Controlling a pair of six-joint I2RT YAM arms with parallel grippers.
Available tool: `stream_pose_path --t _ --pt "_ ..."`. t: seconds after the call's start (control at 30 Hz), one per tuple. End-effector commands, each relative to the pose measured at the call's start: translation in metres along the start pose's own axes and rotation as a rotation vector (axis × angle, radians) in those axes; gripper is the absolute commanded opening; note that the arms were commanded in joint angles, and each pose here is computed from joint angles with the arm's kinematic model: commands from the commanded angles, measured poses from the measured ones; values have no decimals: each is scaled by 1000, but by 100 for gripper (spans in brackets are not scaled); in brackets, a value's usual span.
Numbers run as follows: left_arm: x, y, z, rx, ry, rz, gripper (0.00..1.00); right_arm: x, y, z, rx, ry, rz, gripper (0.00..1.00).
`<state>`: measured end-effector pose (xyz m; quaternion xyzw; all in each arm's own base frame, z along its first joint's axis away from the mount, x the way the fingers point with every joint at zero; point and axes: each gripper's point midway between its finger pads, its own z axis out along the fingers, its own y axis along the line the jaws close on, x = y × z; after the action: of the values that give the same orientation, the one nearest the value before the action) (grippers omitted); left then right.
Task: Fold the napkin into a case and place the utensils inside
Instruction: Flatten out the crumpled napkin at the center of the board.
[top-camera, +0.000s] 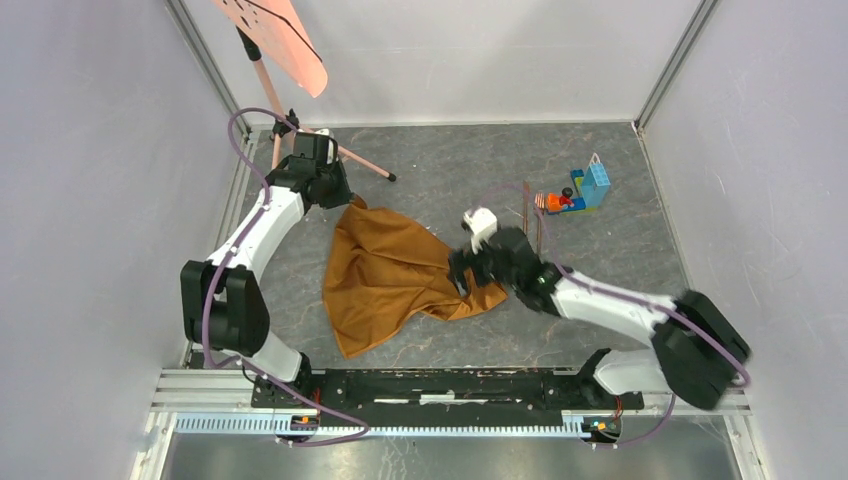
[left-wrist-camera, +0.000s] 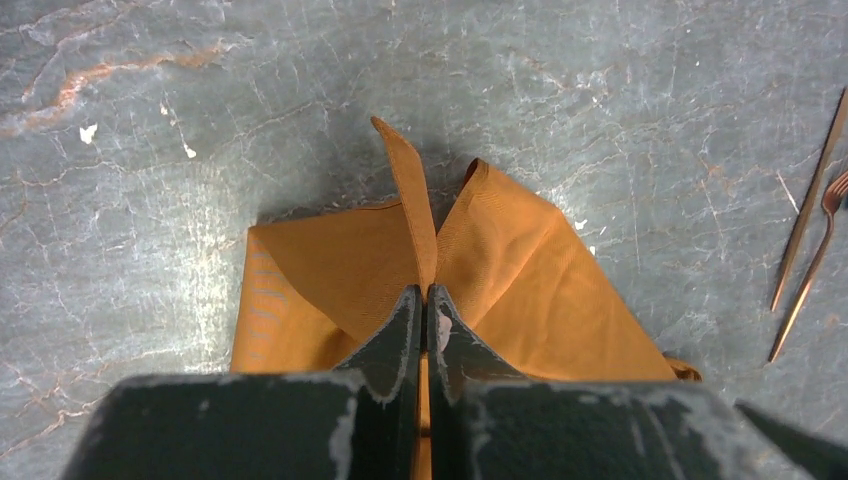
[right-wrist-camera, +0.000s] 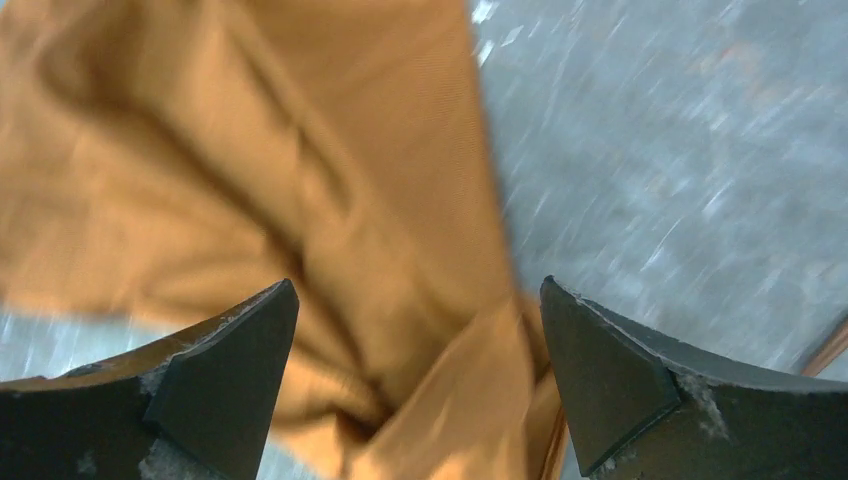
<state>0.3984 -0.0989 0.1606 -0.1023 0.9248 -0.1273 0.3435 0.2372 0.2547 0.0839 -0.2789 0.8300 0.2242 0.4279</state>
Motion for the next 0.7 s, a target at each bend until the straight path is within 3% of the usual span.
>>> stream_pose_path --t 0.0,0.17,0.27,0.43,0.67 --pt "-12 -5 -15 27 -29 52 2 -52 -39 43 199 5 -15 98" --pt "12 15 -24 -46 9 45 2 -85 -33 106 165 36 -61 98" --pt "44 37 -26 -136 45 -54 2 -87 -27 136 117 65 -63 96" --pt "108 61 -22 -224 138 -251 2 -67 -21 155 91 89 -23 90" --pt "141 70 -16 -229 178 -317 2 -44 -29 167 151 99 -101 77"
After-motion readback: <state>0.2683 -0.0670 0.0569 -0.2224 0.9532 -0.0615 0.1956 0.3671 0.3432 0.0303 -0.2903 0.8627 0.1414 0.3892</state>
